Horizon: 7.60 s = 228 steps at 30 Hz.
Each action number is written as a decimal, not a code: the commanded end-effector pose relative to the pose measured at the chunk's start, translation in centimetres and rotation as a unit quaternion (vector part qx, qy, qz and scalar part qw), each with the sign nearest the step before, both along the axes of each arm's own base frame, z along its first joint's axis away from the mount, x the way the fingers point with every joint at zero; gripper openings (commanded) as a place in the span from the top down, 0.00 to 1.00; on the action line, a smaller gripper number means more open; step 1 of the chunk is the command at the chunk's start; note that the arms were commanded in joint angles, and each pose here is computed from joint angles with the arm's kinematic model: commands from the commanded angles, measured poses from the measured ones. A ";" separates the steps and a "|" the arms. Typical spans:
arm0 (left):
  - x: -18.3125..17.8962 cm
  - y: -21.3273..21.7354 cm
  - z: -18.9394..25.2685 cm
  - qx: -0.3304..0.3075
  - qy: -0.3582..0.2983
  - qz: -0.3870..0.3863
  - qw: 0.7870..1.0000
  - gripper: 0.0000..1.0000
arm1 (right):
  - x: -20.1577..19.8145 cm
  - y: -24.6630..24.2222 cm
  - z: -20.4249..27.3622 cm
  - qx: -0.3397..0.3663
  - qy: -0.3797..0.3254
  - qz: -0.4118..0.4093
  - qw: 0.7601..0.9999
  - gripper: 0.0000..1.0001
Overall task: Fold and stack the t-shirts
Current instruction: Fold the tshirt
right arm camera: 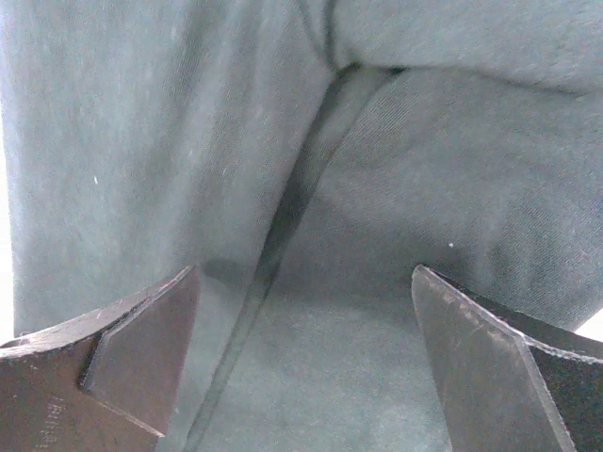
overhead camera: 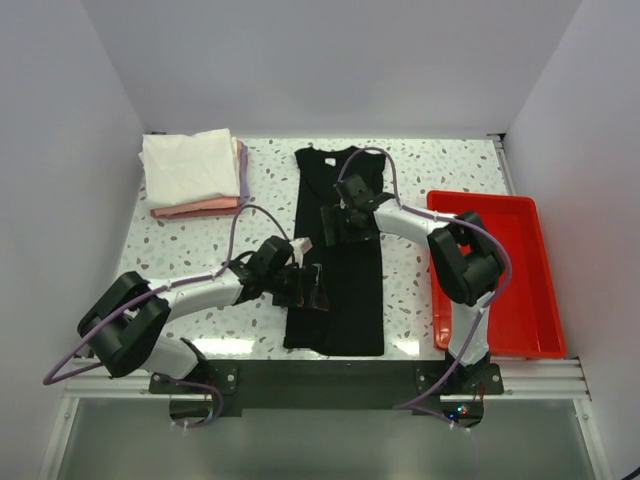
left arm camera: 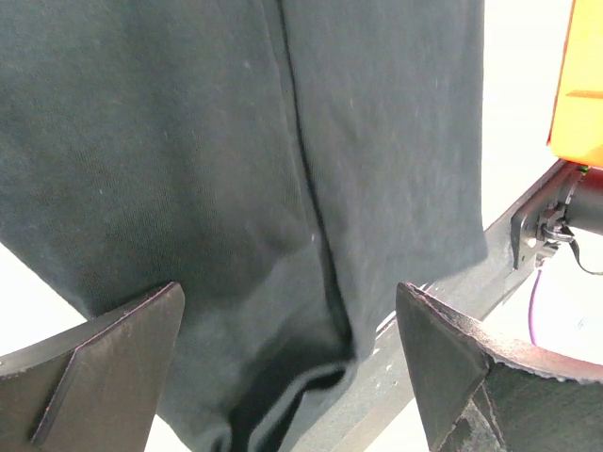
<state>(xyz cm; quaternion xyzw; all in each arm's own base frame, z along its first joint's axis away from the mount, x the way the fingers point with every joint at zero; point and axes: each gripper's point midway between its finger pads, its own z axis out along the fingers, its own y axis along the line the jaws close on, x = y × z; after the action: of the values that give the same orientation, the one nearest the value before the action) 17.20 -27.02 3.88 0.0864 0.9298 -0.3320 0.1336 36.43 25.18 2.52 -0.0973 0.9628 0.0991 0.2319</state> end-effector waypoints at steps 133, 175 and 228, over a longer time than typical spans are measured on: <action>-10.0 3.3 0.9 0.095 -0.036 -0.054 0.993 0.57 | -26.4 0.8 6.2 0.132 0.008 0.282 0.950 0.01; -6.3 -0.8 1.5 0.120 -0.093 -0.081 0.985 1.00 | -27.0 0.6 5.8 0.137 0.016 0.286 0.948 0.01; 7.0 -3.4 4.7 -0.052 -0.070 0.064 0.994 0.64 | -22.7 6.2 13.6 0.202 -0.062 0.307 0.928 0.10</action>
<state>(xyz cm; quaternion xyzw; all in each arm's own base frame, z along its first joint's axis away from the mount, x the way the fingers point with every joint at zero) 22.73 -28.39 6.51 0.0324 0.9253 -0.3215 0.1986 15.81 27.47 13.53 -0.3128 0.8714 0.2450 0.2877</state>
